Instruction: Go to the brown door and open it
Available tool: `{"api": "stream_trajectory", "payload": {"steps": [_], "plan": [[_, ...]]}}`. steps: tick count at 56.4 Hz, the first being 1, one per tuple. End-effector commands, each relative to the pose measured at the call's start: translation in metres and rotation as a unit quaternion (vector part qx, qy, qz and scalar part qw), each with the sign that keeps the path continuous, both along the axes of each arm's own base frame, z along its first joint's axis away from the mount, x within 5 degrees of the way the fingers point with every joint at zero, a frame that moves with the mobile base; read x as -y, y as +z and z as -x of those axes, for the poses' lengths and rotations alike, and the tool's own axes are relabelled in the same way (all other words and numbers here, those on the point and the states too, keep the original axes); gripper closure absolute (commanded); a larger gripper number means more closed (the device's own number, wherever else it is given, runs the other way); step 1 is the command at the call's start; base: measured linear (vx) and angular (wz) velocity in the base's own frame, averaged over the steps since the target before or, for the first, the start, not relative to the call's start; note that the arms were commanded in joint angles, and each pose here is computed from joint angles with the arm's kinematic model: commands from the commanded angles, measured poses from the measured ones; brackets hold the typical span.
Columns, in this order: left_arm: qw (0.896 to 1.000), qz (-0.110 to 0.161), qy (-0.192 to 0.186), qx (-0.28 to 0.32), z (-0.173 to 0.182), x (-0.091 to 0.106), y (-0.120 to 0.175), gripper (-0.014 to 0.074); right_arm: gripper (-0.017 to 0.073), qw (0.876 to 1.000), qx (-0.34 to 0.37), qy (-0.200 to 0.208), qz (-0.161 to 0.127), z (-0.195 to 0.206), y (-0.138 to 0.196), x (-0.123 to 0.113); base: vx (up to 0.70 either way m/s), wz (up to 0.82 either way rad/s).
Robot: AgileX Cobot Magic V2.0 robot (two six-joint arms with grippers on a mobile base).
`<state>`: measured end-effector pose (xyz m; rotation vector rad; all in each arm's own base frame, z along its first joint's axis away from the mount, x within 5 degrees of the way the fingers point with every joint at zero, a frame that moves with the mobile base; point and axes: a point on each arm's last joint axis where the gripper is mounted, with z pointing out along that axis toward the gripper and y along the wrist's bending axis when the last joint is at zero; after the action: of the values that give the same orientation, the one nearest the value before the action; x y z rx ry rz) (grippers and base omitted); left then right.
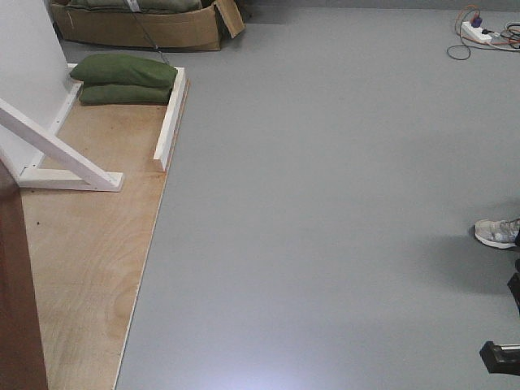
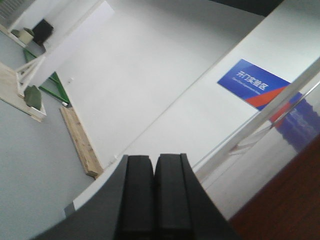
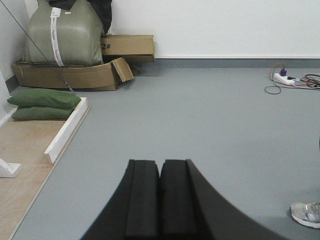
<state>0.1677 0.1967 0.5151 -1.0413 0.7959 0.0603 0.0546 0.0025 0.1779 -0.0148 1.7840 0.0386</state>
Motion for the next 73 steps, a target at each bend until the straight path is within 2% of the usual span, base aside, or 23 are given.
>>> {"api": "stream_trajectory", "payload": {"steps": [1,6,9,17,23,24,31,40,46,54,73], "plan": [[0.992,-0.053,-0.111,0.012,-0.005,0.029,0.02,0.0596,0.0559,0.999,0.044,-0.003,0.002,-0.001,0.006,0.001,0.0,0.0],[0.992,-0.064,-0.104,0.023,0.005,0.038,0.028,0.0596,0.0559,0.999,0.044,-0.003,0.002,-0.001,0.006,0.001,0.0,0.0],[0.994,-0.066,-0.086,0.032,0.013,0.042,0.032,0.0596,0.0559,0.999,0.044,-0.003,0.002,-0.001,0.006,0.001,0.0,0.0],[0.997,-0.052,-0.035,0.043,0.024,0.038,0.033,0.0596,0.0559,0.999,0.044,-0.003,0.002,-0.001,0.006,0.001,0.0,0.0],[0.998,-0.044,-0.029,0.038,0.019,0.032,0.029,0.0596,0.0559,0.999,0.044,-0.003,0.002,-0.001,0.006,0.001,0.0,0.0],[0.998,-0.035,-0.042,0.025,0.007,0.024,0.022,0.0596,0.0559,0.999,0.044,-0.003,0.002,-0.001,0.006,0.001,0.0,0.0],[0.997,-0.027,-0.078,0.003,-0.013,0.013,0.01,0.0596,0.0559,0.999,0.044,-0.003,0.002,-0.001,0.006,0.001,0.0,0.0],[0.986,-0.034,-0.163,-0.02,-0.036,0.012,-0.001,0.0596,0.0559,0.999,0.044,-0.003,0.002,-0.001,0.006,0.001,0.0,0.0],[0.973,-0.046,-0.222,-0.028,-0.045,0.02,-0.004,0.0596,0.0559,0.999,0.044,-0.003,0.002,-0.001,0.006,0.001,0.0,0.0],[0.959,-0.058,-0.275,-0.03,-0.054,0.033,-0.003,0.0596,0.0559,0.999,0.044,-0.003,0.002,-0.001,0.006,0.001,0.0,0.0],[0.937,-0.058,-0.343,-0.033,-0.076,0.058,-0.007,0.0596,0.0559,0.999,0.044,-0.003,0.002,-0.001,0.006,0.001,0.0,0.0]]}}
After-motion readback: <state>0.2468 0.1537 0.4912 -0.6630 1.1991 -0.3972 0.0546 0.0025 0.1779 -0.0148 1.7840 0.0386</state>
